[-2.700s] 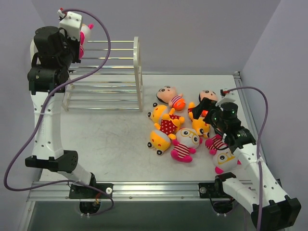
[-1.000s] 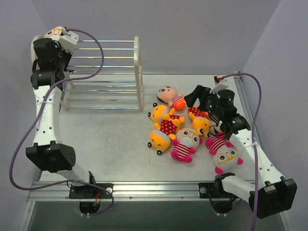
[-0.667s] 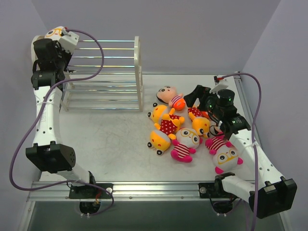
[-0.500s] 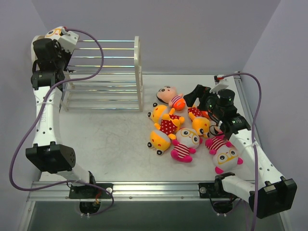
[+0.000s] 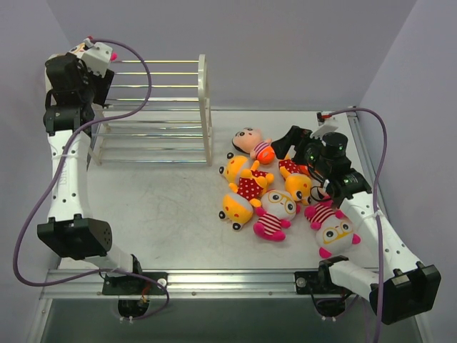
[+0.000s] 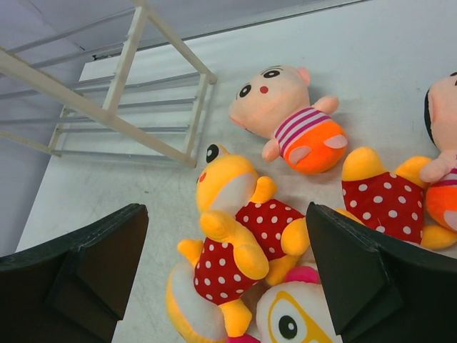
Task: Place and organize the stuffed toys onto the shelf
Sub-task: Place the stuffed toy onto shelf
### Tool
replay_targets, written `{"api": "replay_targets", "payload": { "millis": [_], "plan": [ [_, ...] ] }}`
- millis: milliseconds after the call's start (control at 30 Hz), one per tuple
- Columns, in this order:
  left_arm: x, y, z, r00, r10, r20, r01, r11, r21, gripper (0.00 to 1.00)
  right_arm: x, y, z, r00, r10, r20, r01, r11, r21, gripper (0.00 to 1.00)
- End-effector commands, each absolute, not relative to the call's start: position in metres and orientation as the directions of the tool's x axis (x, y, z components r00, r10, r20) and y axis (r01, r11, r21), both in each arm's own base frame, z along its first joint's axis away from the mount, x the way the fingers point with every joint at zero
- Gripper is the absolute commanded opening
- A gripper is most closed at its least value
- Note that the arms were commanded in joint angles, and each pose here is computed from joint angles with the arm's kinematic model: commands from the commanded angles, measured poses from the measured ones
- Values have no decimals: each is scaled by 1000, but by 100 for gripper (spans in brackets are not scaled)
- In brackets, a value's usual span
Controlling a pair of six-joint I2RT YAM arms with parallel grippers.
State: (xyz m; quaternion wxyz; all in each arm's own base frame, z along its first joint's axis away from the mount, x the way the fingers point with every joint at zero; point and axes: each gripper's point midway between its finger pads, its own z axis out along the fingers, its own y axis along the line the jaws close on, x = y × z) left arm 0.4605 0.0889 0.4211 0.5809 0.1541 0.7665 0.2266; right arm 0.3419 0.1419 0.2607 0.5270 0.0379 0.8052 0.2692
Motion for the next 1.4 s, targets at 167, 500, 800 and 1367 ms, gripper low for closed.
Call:
{"api": "replay_targets", "payload": {
  "millis": [167, 500, 800, 1367],
  "plan": [
    [439, 81, 492, -96, 442, -892, -119, 884, 451, 72, 343, 149, 280, -391, 362, -846, -275, 831, 483, 100],
    [415, 86, 513, -21, 184, -983, -259, 948, 183, 81, 339, 151, 284, -368, 368, -854, -298, 824, 483, 100],
    [362, 90, 510, 29, -130, -991, -387, 913, -131, 97, 329, 139, 287, -322, 311, -894, -303, 861, 408, 100],
    [285, -62, 411, -254, -368, -894, 54, 918, -393, 96, 296, 103, 306, -234, 361, -903, -189, 894, 406, 100]
  ]
}}
